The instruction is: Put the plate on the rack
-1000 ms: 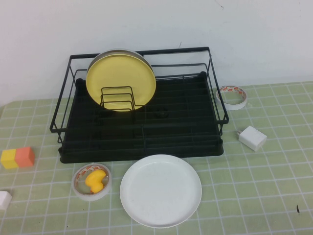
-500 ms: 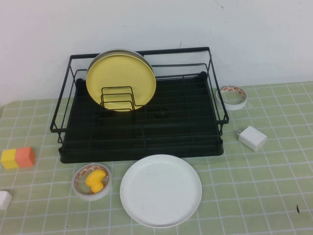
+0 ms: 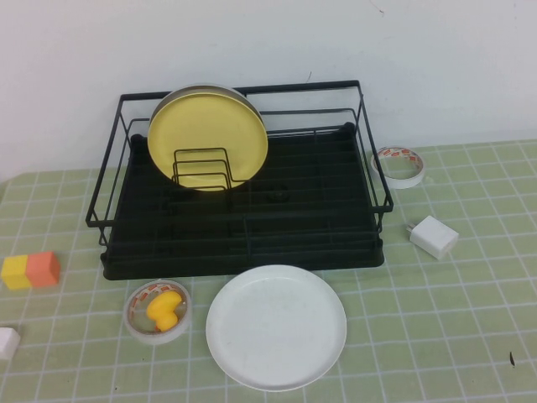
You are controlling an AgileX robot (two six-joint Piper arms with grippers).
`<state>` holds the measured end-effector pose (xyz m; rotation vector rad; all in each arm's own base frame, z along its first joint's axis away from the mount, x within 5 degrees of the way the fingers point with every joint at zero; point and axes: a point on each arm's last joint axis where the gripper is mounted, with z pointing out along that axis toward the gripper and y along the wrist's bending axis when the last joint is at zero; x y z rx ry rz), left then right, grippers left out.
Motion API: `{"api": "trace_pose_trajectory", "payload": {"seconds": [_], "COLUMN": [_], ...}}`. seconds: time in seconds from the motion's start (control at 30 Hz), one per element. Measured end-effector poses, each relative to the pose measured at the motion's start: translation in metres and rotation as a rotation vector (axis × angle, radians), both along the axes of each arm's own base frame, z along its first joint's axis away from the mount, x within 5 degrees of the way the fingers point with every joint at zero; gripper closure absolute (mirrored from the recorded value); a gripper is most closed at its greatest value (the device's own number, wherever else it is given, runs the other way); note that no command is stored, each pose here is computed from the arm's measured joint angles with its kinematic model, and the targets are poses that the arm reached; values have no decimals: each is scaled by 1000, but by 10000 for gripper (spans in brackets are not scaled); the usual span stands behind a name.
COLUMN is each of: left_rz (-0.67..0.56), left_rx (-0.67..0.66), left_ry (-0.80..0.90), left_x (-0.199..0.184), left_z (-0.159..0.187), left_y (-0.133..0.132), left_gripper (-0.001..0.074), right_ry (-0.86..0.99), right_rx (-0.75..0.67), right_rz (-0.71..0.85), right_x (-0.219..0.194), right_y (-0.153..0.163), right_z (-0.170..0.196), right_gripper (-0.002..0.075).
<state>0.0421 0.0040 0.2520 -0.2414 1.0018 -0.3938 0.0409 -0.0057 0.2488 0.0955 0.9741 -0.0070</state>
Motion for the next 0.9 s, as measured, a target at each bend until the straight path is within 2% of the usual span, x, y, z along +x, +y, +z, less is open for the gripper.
{"api": "trace_pose_trajectory", "payload": {"seconds": [0.07,0.13,0.27,0.43,0.53,0.63,0.77,0.9], "left_rz": [-4,-11,-37,-80,-114,-144,-200,-233], "left_rx": [57,108,178,232,249,247,129,62], "left_ry": [84,148,287,589,796,952,1050,1085], "left_x": [0,-4,-11,15,32,43,53,57], "left_z": [9,26,61,58,42,28,21,18], "left_y": [-3,-5,-8,-12,-15,-17,-21,-24], "left_gripper": [737,737,737,737,737,737,737,737], "right_ry": [83,240,481,819,1069,1172,1241,1335], "right_rx": [2,-17,-90,-84,-115,-121,-122,-23], "right_rz": [8,15,-11,24,158,358,593,772], "right_x": [3,5,0,20,44,70,113,157], "right_y": [1,2,3,3,12,26,41,53], "right_z": [1,6,41,72,82,91,82,55], "right_gripper": [728,728,728,728,728,728,728,727]}}
